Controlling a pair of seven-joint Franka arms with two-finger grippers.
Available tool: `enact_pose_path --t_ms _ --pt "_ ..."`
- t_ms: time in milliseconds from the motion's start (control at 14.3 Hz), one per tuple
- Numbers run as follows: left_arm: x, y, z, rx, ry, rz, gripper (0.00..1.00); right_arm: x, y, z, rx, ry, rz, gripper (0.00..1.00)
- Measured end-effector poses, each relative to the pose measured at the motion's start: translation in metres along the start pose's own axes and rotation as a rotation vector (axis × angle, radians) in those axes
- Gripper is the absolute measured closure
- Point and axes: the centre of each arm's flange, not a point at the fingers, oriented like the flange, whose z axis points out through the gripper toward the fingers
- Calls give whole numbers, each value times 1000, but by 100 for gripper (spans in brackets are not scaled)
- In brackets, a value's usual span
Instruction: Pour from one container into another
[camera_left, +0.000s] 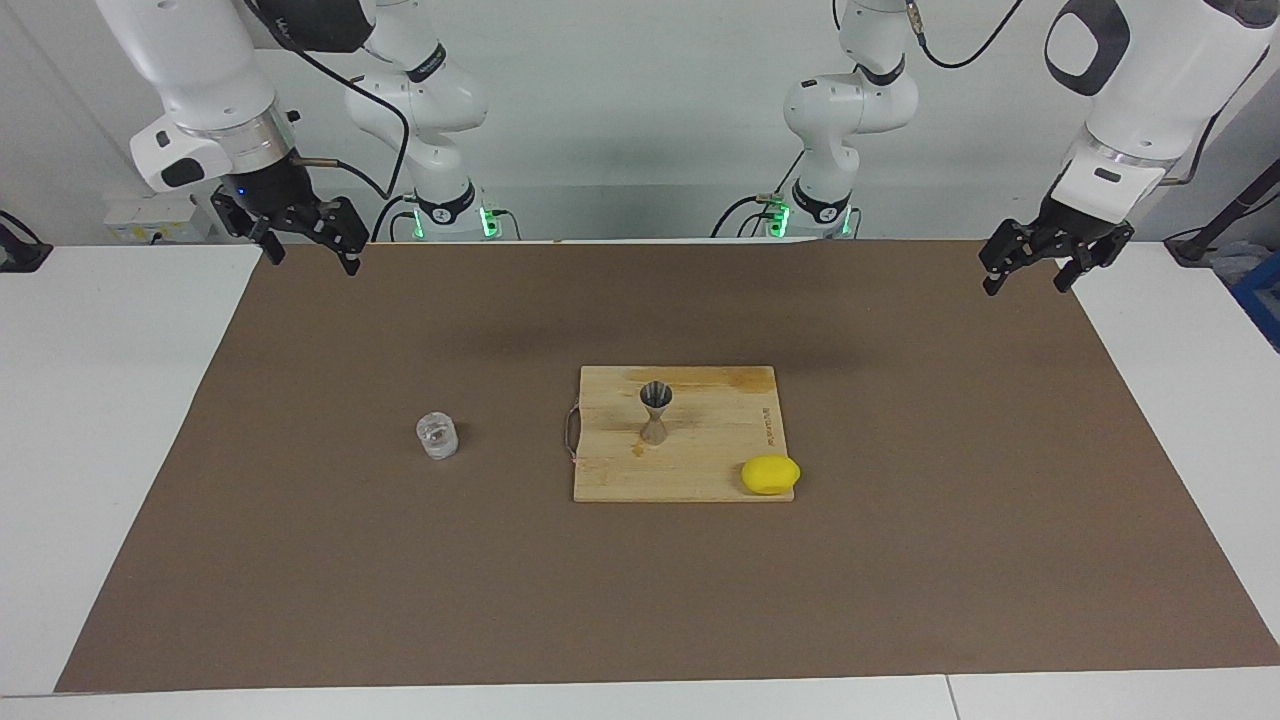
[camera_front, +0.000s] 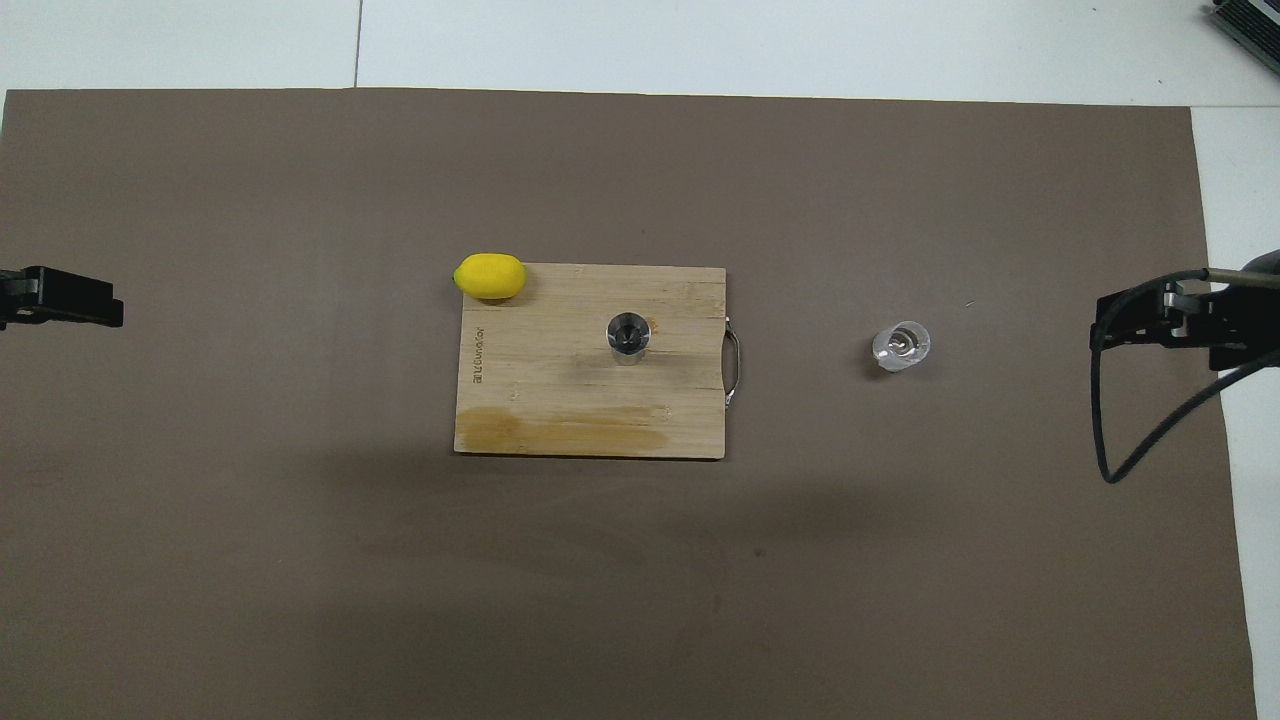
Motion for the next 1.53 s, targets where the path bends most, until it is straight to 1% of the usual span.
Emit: enact_pose_path --t_ms 1325,1534 --pt "0 0 -1 0 1 -1 0 0 2 -1 1 1 3 0" --pt "0 0 -1 0 1 -1 0 0 2 -1 1 1 -28 0"
